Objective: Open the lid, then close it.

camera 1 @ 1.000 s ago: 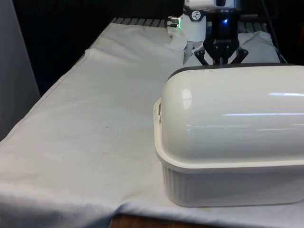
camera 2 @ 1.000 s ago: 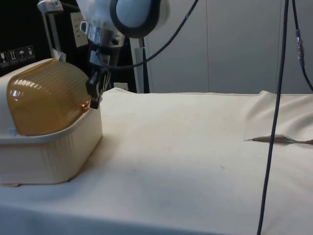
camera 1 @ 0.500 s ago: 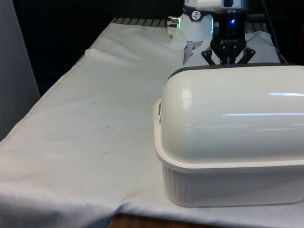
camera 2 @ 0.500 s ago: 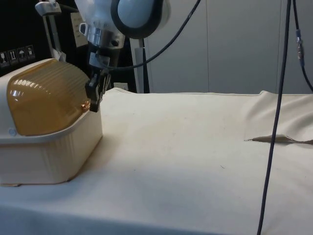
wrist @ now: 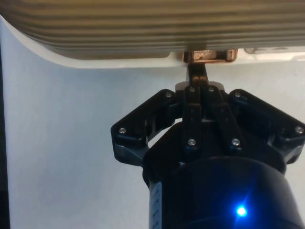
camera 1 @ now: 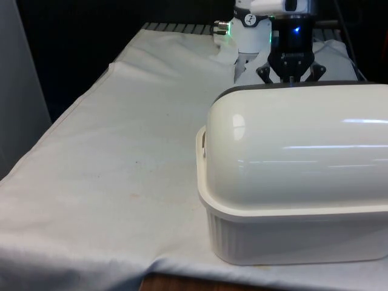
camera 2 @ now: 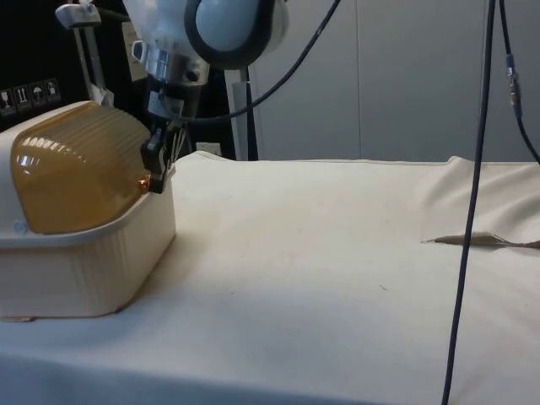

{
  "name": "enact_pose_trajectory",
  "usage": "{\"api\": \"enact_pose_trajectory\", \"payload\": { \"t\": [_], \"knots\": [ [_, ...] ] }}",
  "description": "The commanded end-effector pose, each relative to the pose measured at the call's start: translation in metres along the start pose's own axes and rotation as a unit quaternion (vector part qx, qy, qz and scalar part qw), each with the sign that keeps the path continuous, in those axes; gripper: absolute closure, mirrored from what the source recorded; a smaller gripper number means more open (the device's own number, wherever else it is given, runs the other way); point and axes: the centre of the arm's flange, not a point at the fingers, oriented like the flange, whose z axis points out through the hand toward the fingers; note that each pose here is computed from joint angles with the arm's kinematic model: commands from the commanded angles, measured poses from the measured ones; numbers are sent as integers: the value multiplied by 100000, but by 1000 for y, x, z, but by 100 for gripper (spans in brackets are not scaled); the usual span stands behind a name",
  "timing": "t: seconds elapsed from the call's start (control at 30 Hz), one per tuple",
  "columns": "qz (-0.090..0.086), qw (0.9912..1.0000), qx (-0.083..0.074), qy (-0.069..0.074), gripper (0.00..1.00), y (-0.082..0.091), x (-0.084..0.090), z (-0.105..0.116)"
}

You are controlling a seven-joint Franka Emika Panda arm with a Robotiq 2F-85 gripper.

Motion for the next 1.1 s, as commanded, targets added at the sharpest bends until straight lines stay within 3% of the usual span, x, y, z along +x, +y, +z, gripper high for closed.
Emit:
{"api": "enact_pose_trajectory", "payload": {
  "t": [0.0, 0.47, 1.07],
  "knots": [
    [-1, 100000, -1, 50, 100, 0, 0, 0],
    [251, 99999, -76, 203, 100, 2, 3, -2],
    [282, 99984, -307, 1748, 100, 4, 18, -19]
  ]
}}
